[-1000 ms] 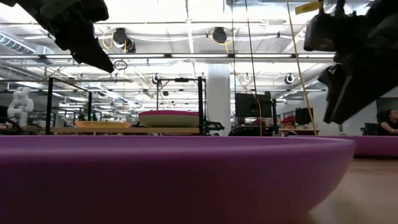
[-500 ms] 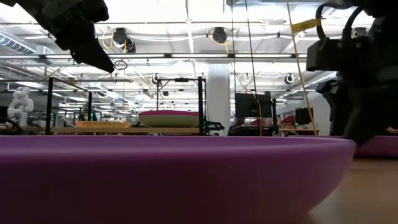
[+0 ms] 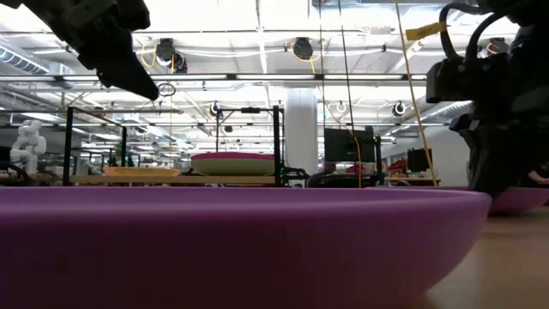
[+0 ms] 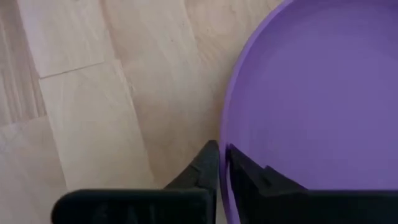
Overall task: Place and stack plates onto a shelf
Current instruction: Stack the top purple plate on the pink plate on the shelf
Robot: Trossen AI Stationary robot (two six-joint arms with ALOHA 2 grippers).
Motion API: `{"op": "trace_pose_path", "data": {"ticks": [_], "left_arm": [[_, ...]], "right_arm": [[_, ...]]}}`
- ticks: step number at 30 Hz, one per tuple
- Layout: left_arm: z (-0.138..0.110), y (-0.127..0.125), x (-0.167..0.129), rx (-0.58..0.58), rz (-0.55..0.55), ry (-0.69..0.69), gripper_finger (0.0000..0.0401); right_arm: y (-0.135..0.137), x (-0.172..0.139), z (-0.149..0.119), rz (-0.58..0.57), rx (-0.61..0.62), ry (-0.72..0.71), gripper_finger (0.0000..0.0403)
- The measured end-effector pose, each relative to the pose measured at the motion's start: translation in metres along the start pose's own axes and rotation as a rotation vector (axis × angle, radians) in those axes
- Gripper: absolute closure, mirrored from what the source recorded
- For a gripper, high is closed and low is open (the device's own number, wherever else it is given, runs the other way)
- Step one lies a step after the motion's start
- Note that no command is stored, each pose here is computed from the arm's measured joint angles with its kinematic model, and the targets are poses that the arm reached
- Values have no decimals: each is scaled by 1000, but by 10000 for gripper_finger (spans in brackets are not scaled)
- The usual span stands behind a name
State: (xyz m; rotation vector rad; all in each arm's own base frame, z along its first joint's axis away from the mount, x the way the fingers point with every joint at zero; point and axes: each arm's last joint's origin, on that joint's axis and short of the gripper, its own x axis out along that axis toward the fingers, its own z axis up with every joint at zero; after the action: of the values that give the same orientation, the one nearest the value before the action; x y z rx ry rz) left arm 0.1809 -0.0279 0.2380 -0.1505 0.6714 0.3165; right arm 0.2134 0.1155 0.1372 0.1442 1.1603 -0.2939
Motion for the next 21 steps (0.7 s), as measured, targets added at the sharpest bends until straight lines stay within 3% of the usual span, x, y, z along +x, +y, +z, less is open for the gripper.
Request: {"op": "trace_pose_path", "data": {"ticks": [7, 13, 21], "left_arm": [[0, 1, 0, 25, 25, -7, 276], [-3, 2, 0, 28, 38, 25, 276], [-12, 6, -1, 32, 73, 108, 276]], "right_arm": [[2, -7, 10, -49, -128, -38, 401], [7, -26, 38, -125, -342, -111, 402], [4, -54, 80, -182, -459, -161, 402]]}}
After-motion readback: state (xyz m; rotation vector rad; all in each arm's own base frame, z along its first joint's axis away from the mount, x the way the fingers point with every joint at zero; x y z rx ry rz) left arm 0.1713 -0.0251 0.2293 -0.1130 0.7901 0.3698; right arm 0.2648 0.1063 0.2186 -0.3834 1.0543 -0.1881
